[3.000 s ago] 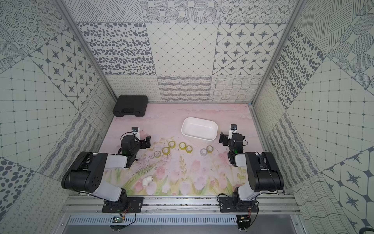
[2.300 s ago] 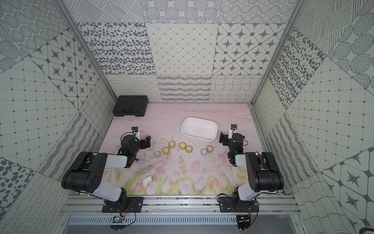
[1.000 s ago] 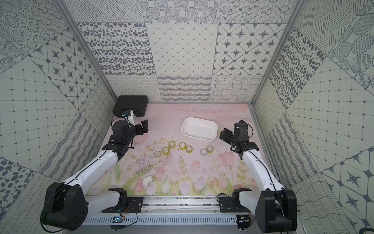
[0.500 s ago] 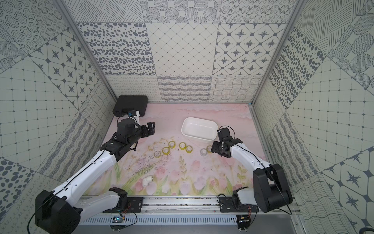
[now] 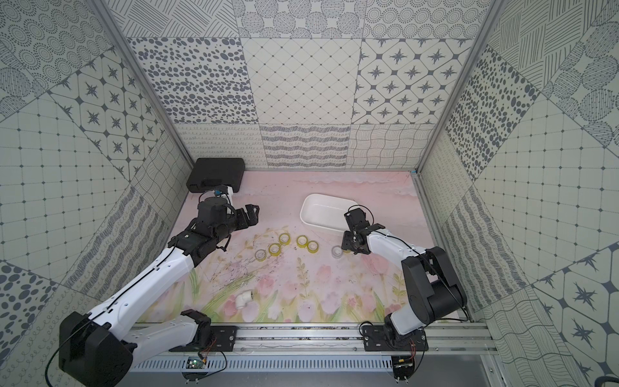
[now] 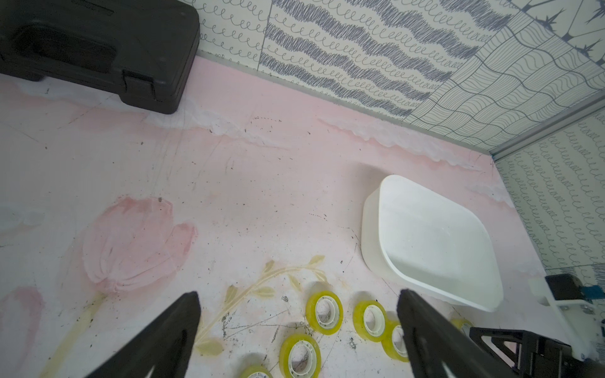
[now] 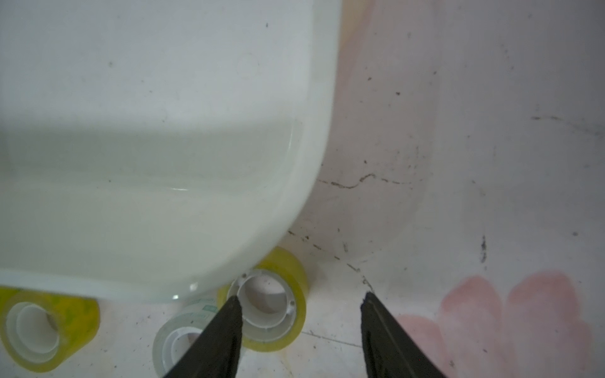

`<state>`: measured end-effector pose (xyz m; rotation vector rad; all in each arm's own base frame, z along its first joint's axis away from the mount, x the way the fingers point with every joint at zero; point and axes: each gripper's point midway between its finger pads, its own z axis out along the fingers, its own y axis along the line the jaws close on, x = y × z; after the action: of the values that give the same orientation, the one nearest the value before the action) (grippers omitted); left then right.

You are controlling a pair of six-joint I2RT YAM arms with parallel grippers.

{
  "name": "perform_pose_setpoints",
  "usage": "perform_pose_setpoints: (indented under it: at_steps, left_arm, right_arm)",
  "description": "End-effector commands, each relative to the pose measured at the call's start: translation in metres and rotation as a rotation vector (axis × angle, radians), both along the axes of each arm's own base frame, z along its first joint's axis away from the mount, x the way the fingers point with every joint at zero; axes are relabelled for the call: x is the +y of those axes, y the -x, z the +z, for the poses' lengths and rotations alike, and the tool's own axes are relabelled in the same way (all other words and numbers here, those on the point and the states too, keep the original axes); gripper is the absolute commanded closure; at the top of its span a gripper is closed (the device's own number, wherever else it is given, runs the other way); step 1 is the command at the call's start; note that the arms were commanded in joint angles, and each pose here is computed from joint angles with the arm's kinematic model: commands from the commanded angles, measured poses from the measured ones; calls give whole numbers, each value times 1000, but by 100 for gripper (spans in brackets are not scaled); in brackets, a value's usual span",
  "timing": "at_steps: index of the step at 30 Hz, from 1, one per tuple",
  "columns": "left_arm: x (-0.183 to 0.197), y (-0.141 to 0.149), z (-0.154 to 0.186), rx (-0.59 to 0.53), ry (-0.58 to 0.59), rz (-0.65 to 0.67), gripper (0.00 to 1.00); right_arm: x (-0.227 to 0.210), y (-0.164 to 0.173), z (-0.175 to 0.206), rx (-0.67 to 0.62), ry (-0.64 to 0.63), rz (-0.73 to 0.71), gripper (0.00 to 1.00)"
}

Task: Put the transparent tape into the storage box
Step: Pick up the tape at the center of the board.

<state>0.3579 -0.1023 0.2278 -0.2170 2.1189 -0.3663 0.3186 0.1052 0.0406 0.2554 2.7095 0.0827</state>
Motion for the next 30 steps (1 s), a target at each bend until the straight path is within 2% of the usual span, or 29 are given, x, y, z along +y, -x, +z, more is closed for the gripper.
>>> perform_pose_setpoints:
  at_steps: [1,7,9,14,21,22,24,27,30]
  left_arm:
    - [-3,1,-2,11,16,-3,1]
    - [1,3,0,4,2,4,1]
    - [2,4,0,2,-2,10,1]
    - [6,5,-1,0,-12,23,1]
    - [7,5,-2,-2,-4,34,1]
    - [7,5,-1,-5,-2,36,1]
    - [7,4,1,-12,-2,37,1]
    - [7,2,6,-22,-14,37,1]
    - [9,0,9,-23,-30,38,1]
  right_arm:
    - [-5,-7,-3,-27,43,-12,45]
    - [-4,-6,-14,-13,41,-10,48]
    - [-1,-6,-17,-7,38,-3,52]
    - [7,-3,-21,-2,29,16,54]
    - [7,11,-24,14,22,14,80]
    - [6,13,-22,11,23,12,85]
    - [5,18,-16,7,18,7,88]
    - [2,23,-4,-2,14,-4,100]
    - [1,29,15,-20,16,-7,100]
